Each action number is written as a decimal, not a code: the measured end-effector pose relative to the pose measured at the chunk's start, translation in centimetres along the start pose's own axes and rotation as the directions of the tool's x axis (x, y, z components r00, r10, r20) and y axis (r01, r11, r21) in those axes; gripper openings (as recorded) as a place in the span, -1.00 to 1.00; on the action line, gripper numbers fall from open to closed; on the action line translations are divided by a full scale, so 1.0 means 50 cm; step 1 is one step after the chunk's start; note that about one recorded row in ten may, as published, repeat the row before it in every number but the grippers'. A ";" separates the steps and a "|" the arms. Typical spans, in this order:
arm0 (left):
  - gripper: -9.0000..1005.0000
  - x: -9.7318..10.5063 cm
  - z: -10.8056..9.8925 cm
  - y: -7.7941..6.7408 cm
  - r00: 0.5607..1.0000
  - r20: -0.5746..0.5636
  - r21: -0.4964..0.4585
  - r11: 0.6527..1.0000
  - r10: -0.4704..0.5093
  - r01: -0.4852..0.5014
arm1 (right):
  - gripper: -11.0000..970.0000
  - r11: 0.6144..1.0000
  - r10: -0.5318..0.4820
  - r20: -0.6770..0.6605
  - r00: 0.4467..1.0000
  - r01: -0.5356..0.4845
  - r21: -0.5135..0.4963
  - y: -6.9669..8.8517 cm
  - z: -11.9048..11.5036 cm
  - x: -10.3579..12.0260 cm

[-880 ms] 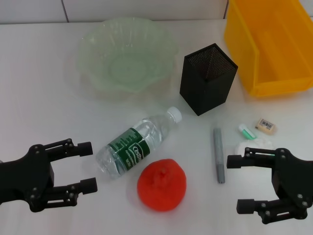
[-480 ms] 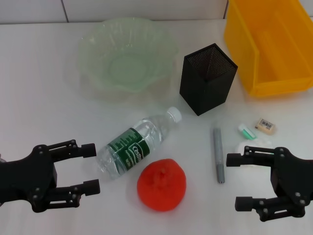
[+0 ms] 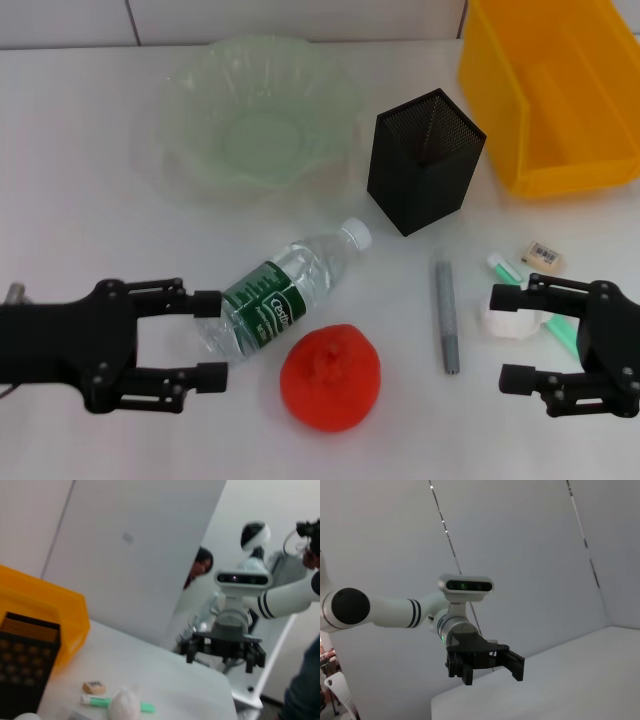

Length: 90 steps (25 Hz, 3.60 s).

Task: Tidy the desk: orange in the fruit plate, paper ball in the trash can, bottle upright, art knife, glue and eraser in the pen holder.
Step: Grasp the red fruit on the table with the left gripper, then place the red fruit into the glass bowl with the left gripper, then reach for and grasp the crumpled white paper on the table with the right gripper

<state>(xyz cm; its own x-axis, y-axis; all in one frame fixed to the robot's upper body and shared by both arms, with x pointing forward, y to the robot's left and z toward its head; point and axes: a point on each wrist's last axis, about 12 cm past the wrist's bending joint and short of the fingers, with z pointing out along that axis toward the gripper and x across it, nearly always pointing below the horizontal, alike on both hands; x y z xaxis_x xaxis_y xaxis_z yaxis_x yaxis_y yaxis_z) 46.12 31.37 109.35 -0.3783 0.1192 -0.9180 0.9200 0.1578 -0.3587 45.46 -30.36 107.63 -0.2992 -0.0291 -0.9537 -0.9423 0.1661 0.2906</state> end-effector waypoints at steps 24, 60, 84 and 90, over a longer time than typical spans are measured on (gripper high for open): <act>0.60 -0.083 0.251 0.074 0.910 -0.361 0.151 0.976 0.203 -0.158 | 0.73 0.965 0.086 -0.040 0.995 -0.073 0.253 0.043 -0.102 0.067; -0.58 -0.087 0.218 0.070 0.952 -0.174 0.108 0.966 0.252 -0.236 | 0.73 0.966 0.087 -0.032 0.996 -0.076 0.245 0.038 -0.094 0.064; -0.22 -0.212 0.180 0.265 0.990 0.055 -0.558 0.826 0.128 -0.076 | 0.72 0.975 0.067 -0.005 0.998 -0.065 0.213 0.027 -0.061 0.057; 0.32 -0.202 0.154 0.243 0.985 0.112 -0.521 0.852 0.132 -0.055 | 0.72 0.976 0.062 -0.002 0.998 -0.060 0.208 0.018 -0.056 0.048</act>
<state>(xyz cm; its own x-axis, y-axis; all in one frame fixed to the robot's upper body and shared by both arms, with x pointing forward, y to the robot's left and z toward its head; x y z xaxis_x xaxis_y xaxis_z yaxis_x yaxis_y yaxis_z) 61.91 24.53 112.98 -0.2401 0.0288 -0.9703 0.7514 0.6384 -0.1669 43.49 -33.06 105.83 -0.3575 -0.0207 -0.9337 -0.8706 0.3692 0.3251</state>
